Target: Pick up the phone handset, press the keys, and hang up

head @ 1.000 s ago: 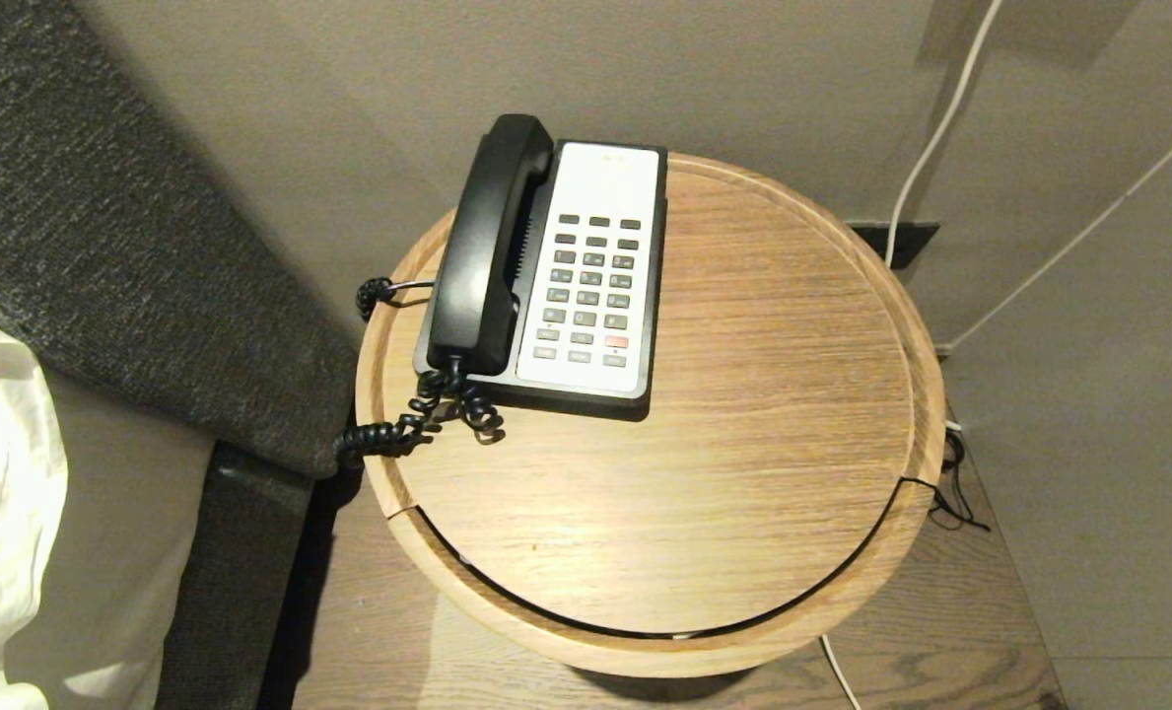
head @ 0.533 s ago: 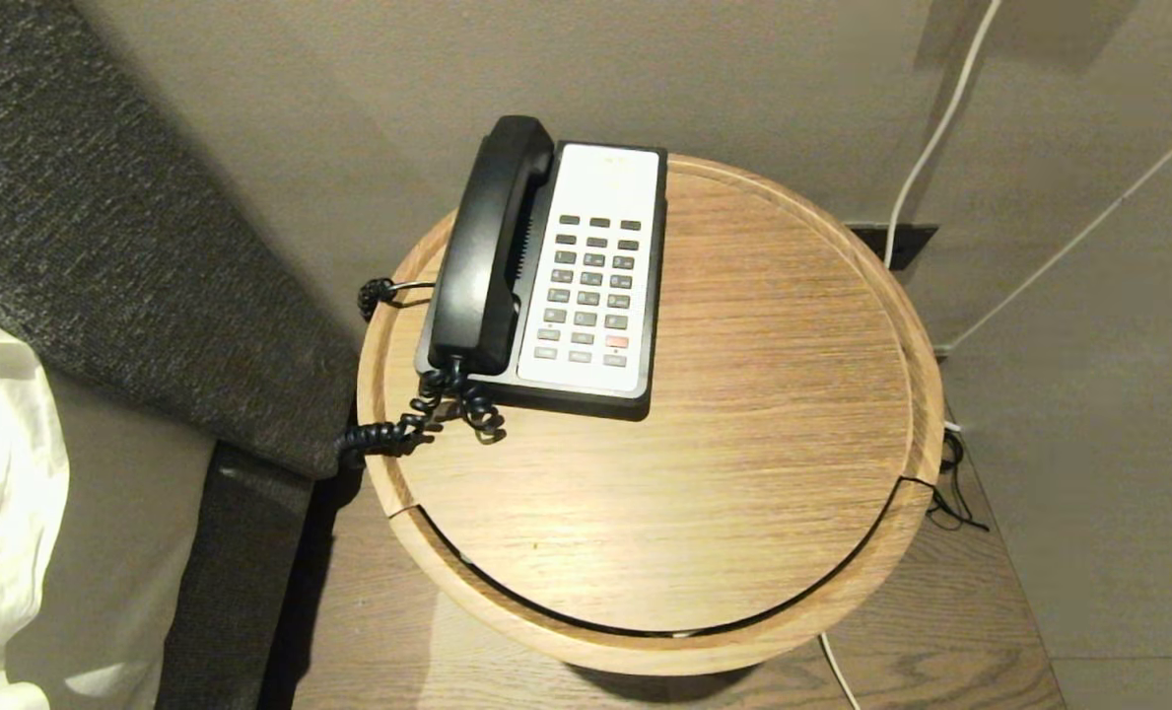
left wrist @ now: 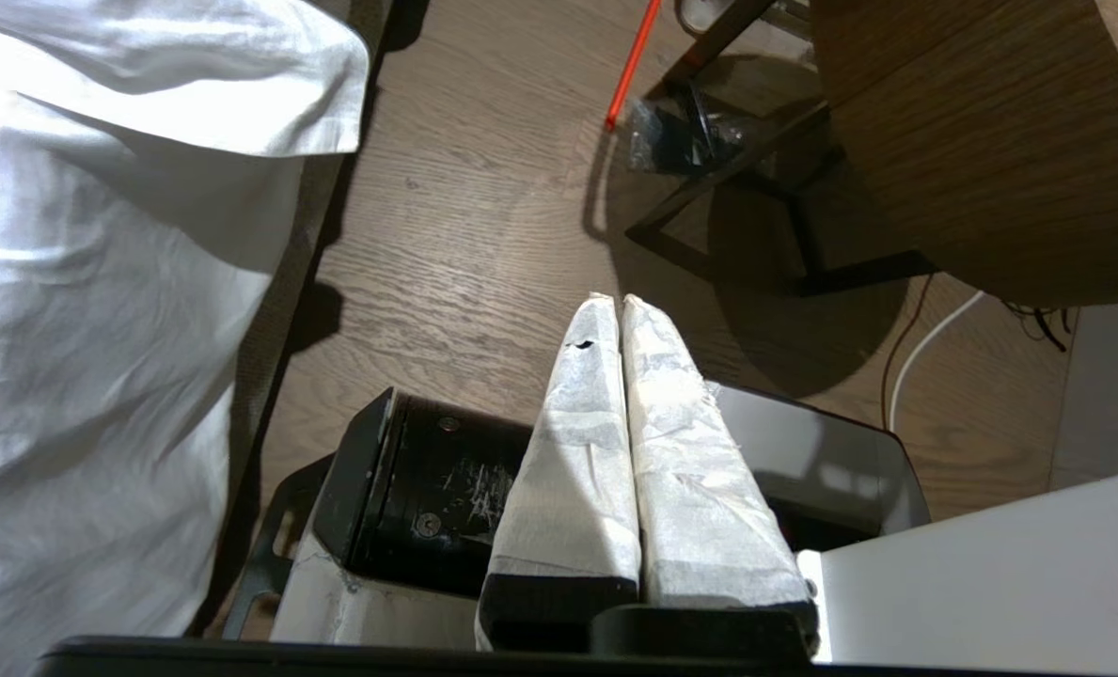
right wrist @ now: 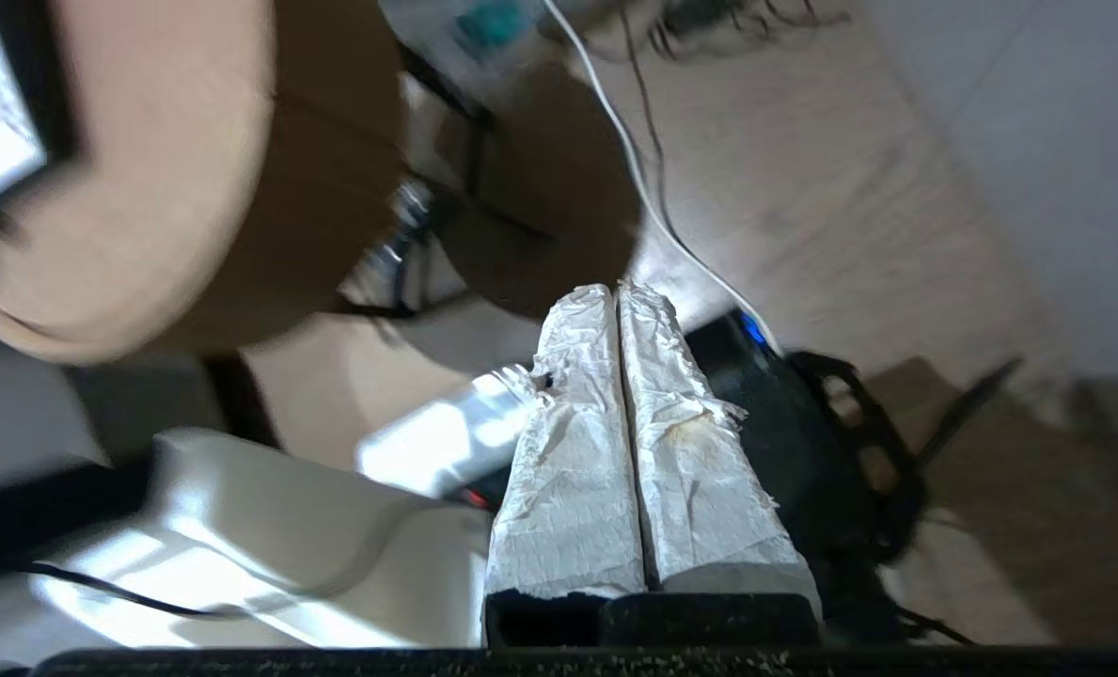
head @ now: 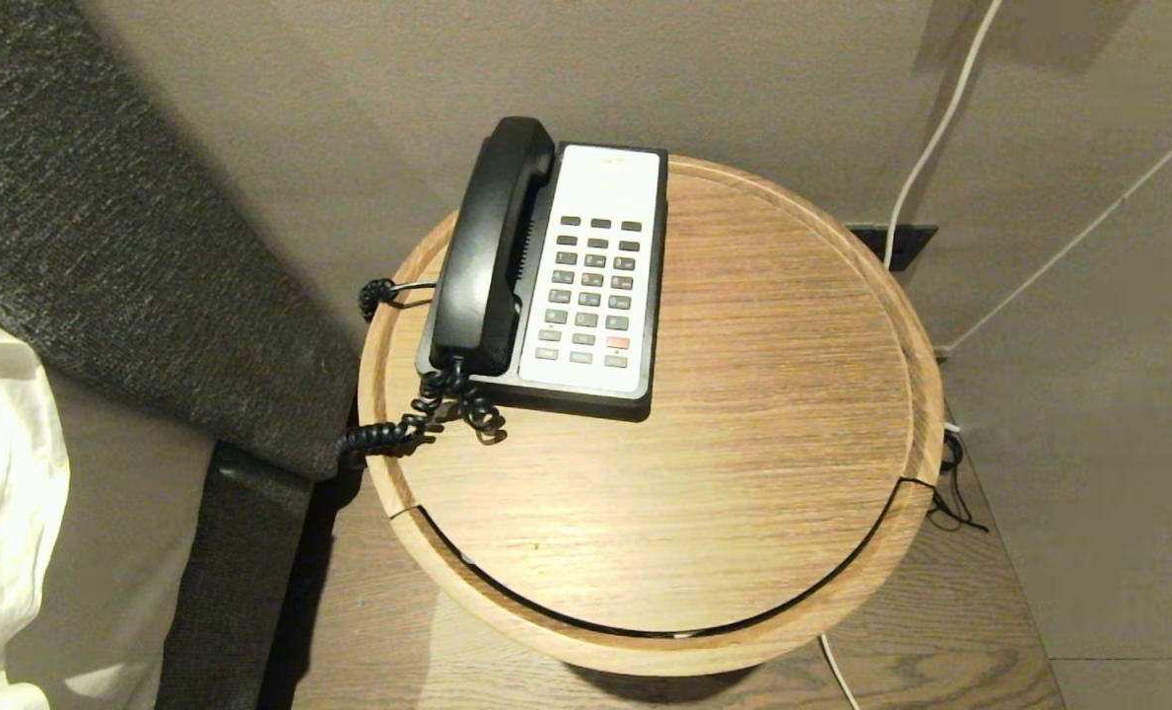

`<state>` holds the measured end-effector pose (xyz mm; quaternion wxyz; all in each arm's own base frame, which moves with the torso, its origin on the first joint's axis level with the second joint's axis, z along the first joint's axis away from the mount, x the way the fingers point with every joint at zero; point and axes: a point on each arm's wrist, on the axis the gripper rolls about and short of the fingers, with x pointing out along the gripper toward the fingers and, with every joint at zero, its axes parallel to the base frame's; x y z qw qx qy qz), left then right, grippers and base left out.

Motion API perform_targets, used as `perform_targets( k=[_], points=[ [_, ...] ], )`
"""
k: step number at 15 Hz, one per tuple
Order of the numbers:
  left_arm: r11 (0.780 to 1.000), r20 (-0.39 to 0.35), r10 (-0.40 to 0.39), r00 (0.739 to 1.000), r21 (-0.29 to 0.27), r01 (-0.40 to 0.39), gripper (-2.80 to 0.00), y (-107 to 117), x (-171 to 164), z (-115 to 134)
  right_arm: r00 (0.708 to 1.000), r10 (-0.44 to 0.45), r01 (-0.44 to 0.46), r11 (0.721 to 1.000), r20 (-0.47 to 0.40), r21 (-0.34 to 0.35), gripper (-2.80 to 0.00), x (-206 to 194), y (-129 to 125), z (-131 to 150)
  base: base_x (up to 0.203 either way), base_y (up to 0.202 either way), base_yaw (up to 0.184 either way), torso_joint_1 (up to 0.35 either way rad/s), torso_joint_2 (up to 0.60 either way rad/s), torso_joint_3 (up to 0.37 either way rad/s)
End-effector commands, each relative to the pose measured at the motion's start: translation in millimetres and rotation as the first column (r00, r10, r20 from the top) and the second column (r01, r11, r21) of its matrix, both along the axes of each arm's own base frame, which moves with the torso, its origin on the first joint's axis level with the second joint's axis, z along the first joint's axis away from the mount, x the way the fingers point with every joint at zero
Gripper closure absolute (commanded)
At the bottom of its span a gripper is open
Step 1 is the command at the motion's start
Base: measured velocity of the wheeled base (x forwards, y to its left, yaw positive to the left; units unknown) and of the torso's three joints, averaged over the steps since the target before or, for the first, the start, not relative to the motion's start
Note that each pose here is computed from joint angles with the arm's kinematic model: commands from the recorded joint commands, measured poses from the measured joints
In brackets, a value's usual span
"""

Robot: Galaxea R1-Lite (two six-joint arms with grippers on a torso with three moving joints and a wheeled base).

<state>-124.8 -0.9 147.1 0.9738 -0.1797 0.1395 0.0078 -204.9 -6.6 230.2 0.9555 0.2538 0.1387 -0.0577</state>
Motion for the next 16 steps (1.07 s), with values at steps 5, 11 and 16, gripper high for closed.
perform_targets(
  k=[5,11,16],
  points=[
    [0.996,0.064,-0.011,0.998,0.092,0.005,0.00,0,48,-24,0.991,0.044,-0.070,0.976,-0.125,-0.204,0.00,40,3,-74,0.000,0.000,0.000,0.000,0.00,0.000],
    [0.955,0.207,0.032,0.978,0.281,-0.091,0.00,3,95,-64,0.997,0.062,-0.033,0.888,0.048,-0.458,0.00,159,3,-131,0.000,0.000,0.000,0.000,0.00,0.000],
    [0.955,0.183,0.003,0.983,0.291,-0.057,0.00,2,94,-65,0.947,0.205,-0.029,0.823,0.248,-0.567,0.00,182,6,-146,0.000,0.000,0.000,0.000,0.00,0.000]
  ],
)
